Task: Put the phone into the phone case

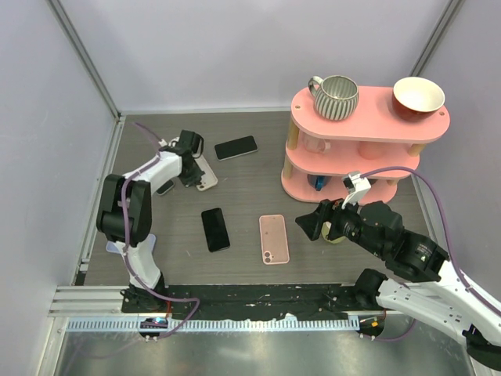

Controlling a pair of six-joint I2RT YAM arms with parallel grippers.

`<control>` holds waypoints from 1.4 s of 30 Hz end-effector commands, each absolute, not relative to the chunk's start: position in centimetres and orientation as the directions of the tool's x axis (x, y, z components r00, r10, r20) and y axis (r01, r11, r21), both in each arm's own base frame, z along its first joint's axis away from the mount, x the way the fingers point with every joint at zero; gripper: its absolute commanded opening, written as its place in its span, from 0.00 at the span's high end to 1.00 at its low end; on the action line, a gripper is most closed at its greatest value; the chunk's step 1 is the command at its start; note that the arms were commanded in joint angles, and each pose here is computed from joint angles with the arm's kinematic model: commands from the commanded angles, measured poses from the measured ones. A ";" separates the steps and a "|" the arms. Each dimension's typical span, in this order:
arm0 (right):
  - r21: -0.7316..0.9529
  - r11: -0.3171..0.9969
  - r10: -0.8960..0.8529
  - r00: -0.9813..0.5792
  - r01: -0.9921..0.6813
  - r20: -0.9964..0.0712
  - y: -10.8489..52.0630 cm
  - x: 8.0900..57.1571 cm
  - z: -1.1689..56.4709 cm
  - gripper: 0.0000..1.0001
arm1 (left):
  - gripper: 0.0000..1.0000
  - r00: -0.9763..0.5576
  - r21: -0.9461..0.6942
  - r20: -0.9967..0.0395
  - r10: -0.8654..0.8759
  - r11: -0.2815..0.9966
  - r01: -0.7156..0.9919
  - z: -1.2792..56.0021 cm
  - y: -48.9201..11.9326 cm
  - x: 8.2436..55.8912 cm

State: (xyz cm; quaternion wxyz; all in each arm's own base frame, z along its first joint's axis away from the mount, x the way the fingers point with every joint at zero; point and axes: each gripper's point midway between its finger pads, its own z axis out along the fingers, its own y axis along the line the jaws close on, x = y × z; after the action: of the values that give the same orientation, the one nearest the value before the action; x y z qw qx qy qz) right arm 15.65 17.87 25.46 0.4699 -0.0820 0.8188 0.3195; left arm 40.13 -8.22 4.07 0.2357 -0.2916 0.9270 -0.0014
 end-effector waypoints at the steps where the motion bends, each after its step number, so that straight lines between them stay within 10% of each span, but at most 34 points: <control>1: 0.451 0.781 0.202 -0.508 -0.433 -0.837 17.7 16.1 27.0 0.14 | 1.00 -0.752 -0.194 -0.502 -0.427 0.903 -0.384 7.6 -12.7 38.7; 20: 0.447 0.802 0.216 -0.504 -0.398 -0.836 16.9 16.3 26.4 0.14 | 0.95 -0.890 -0.358 -0.340 -0.303 0.917 -0.175 5.2 -22.4 27.3; 23: 0.450 0.800 0.217 -0.509 -0.395 -0.833 17.0 16.3 26.2 0.14 | 0.77 -0.893 -0.367 -0.339 -0.297 0.915 -0.165 5.7 -22.3 26.9; 27: 0.454 0.798 0.219 -0.510 -0.397 -0.832 16.9 16.2 26.3 0.14 | 0.29 -0.887 -0.333 -0.352 -0.299 0.925 -0.180 6.9 -21.3 26.6; 42: 0.459 0.792 0.237 -0.489 -0.403 -0.839 16.1 15.7 27.0 0.14 | 0.00 -0.621 -0.102 -0.555 -0.553 0.786 -0.609 14.3 -2.0 37.1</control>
State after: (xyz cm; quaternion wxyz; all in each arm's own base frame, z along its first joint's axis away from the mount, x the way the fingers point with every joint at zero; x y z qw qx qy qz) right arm 15.52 16.22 25.80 0.4875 -0.0612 0.8141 0.3095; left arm 36.64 -6.44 14.62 0.3023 -0.3062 0.9026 -0.0107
